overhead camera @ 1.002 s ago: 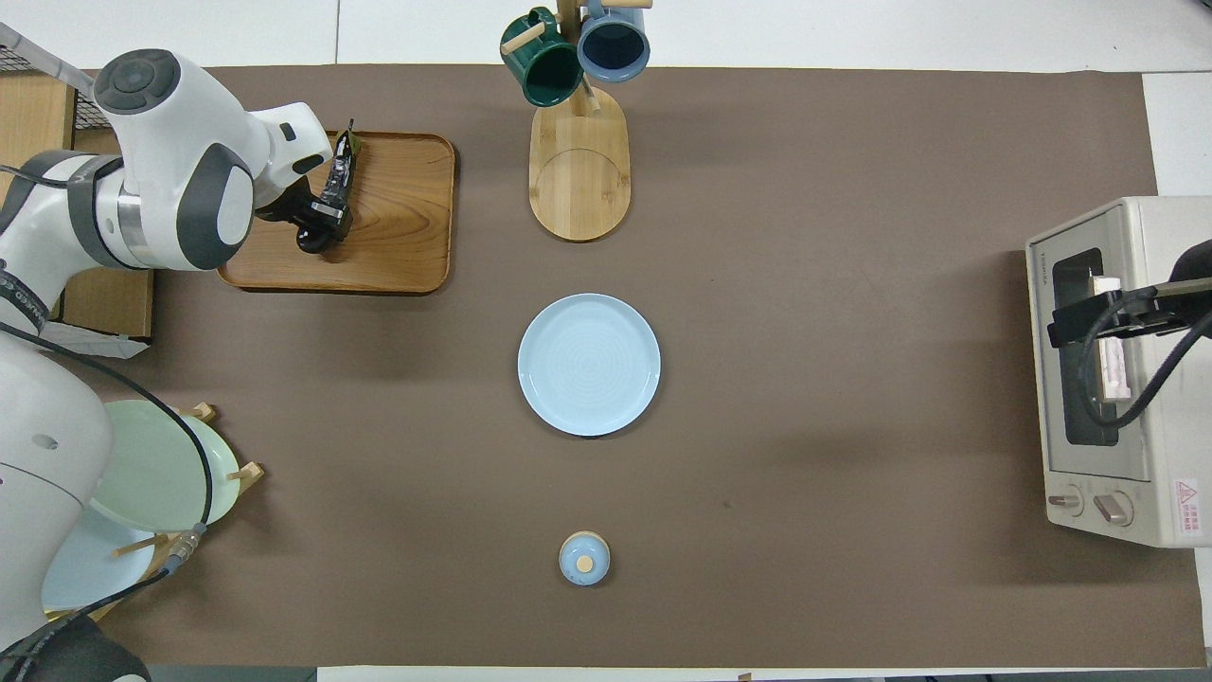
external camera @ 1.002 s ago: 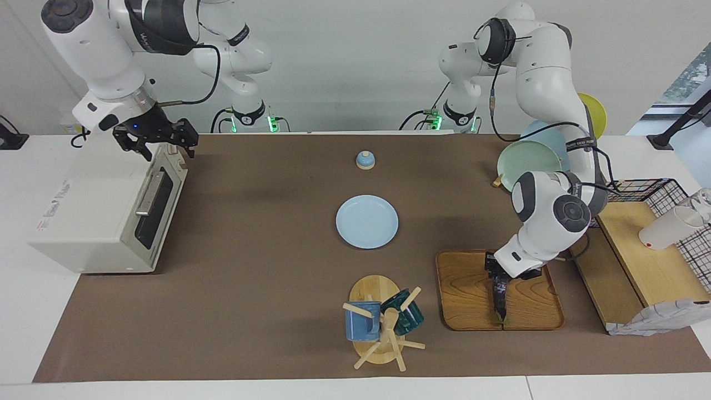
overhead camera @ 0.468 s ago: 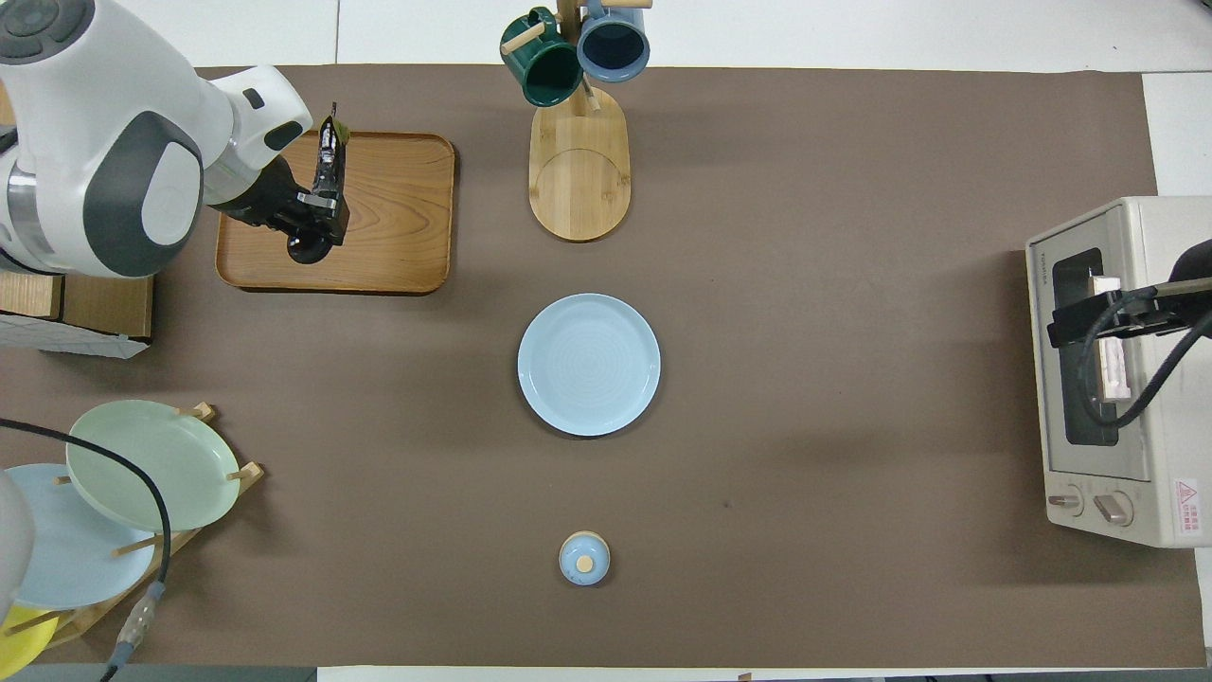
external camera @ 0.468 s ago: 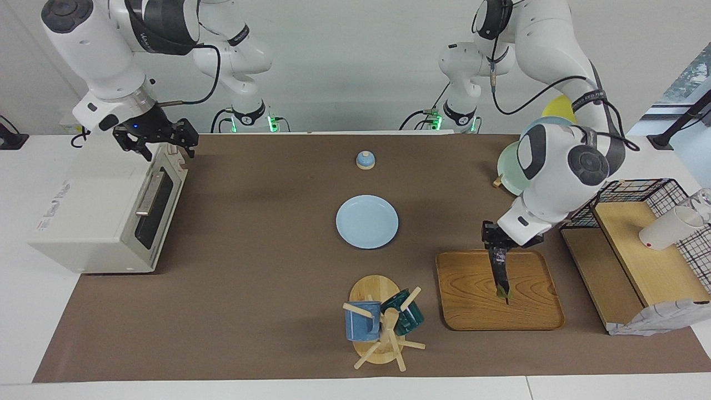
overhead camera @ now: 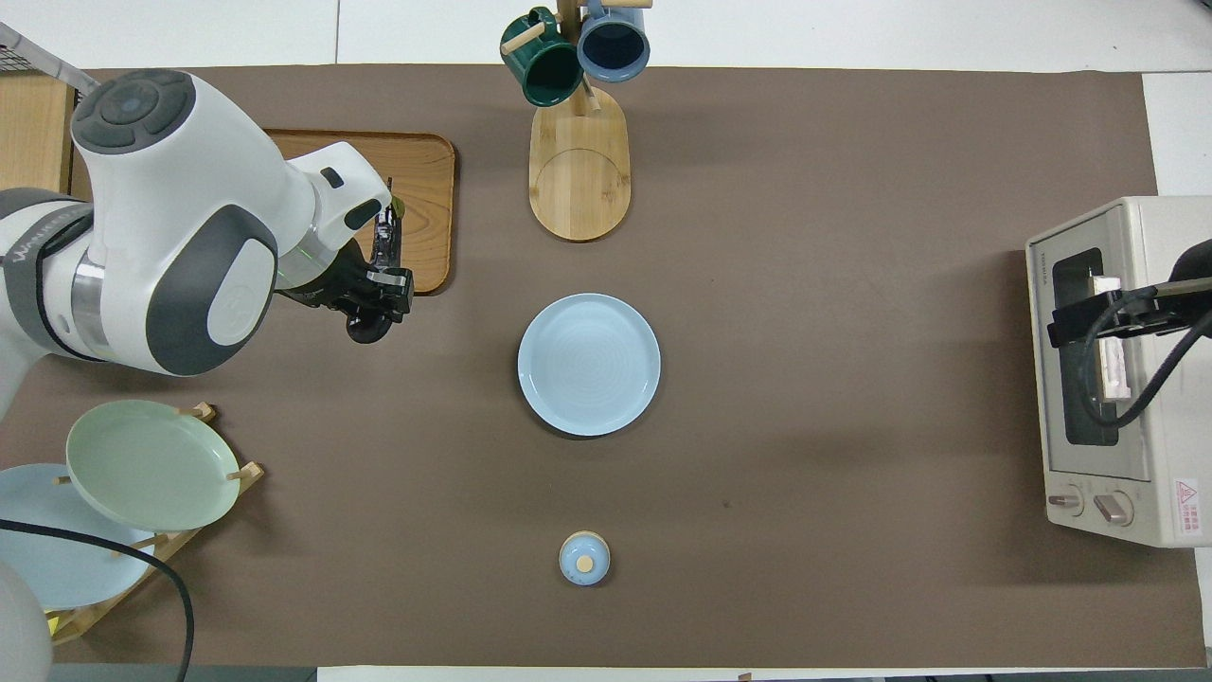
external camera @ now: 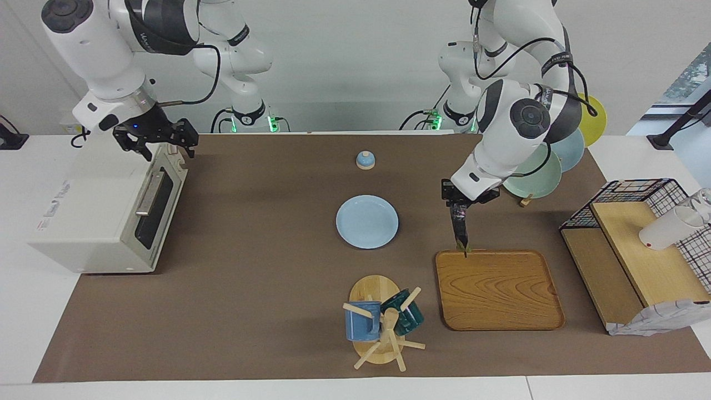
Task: Put eggplant into oven
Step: 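Carry the eggplant with the left gripper and lower it onto the blue plate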
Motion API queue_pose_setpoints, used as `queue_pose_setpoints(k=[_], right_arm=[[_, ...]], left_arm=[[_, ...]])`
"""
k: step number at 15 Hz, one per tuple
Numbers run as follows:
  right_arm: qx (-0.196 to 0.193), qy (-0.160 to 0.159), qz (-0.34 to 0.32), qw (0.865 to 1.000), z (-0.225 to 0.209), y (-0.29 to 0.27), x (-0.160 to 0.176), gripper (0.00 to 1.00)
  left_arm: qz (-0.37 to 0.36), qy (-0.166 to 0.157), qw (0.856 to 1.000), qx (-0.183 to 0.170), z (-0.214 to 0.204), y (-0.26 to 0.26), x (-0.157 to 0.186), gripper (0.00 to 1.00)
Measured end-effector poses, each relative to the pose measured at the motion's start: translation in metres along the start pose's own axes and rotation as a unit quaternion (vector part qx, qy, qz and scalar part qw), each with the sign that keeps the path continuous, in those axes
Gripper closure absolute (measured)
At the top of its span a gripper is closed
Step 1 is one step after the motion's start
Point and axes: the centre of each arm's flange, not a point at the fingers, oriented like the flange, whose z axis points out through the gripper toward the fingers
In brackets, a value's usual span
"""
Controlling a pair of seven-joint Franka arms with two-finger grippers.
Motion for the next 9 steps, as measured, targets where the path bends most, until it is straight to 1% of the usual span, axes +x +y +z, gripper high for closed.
queue_pose_setpoints(k=[4, 7, 9], right_arm=[[0.0, 0.0, 0.0, 1.0, 0.0, 0.0, 0.0, 0.0], [0.0, 0.0, 0.0, 1.0, 0.0, 0.0, 0.0, 0.0], [0.0, 0.0, 0.0, 1.0, 0.0, 0.0, 0.0, 0.0]], left_arm=[[-0.035, -0.006, 0.999, -0.004, 0.009, -0.001, -0.002, 0.54], [-0.057, 0.006, 0.998, -0.003, 0.024, 0.039, -0.014, 0.54], [-0.059, 0.027, 0.998, -0.004, 0.042, 0.075, -0.029, 0.54]])
